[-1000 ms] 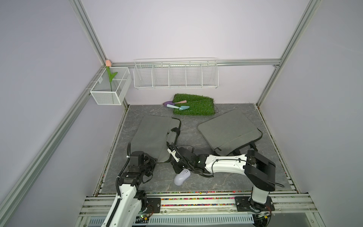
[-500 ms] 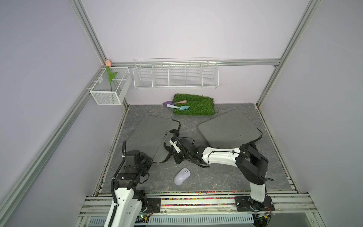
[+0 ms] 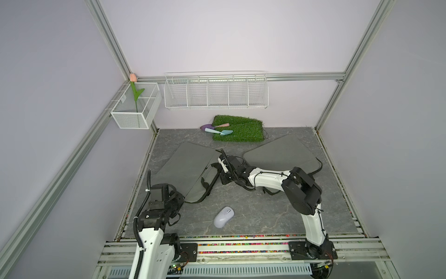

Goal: Put the mouse into the laptop bag
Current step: Unzip the zipper on the zippered laptop bag.

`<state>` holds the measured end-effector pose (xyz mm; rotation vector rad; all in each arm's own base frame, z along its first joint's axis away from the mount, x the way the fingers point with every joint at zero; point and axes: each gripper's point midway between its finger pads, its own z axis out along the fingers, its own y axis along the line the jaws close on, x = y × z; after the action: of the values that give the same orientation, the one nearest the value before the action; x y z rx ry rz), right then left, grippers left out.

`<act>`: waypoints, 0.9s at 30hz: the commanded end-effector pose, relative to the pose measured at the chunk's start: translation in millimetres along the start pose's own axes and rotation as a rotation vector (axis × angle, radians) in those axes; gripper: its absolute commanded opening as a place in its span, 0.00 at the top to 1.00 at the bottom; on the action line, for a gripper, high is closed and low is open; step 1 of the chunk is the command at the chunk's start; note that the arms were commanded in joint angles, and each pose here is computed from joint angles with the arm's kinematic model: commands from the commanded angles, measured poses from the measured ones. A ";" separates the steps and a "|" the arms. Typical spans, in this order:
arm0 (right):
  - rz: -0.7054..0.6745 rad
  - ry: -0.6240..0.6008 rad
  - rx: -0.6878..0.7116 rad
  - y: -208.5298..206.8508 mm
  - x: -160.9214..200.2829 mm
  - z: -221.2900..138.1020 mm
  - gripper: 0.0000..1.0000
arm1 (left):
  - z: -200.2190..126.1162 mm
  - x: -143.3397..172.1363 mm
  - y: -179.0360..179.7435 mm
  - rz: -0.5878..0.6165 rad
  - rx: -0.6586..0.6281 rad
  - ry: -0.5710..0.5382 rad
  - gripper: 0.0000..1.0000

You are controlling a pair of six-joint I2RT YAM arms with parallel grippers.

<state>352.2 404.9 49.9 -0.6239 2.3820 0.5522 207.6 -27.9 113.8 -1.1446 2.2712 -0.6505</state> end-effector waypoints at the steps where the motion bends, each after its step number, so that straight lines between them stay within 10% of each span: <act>1: 0.034 0.015 0.233 -68.3 15.2 -26.7 0.94 | -12.3 -28.8 -6.3 0.011 0.003 -0.103 1.00; 19: 0.138 0.001 0.345 -127.2 49.0 -68.2 0.94 | 8.4 -110.9 25.4 -0.147 -0.120 -0.148 1.00; 24: 0.102 0.012 0.285 -96.5 52.3 -68.2 0.94 | 8.8 -86.5 9.2 -0.150 -0.011 -0.051 0.10; 27: 0.093 0.027 0.244 -75.0 56.9 -64.2 0.94 | -1.2 -60.8 3.0 -0.168 0.044 -0.022 0.00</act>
<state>340.5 291.0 41.3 -0.4101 2.4447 0.3010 245.4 43.3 116.7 -1.3604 2.1662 -0.6539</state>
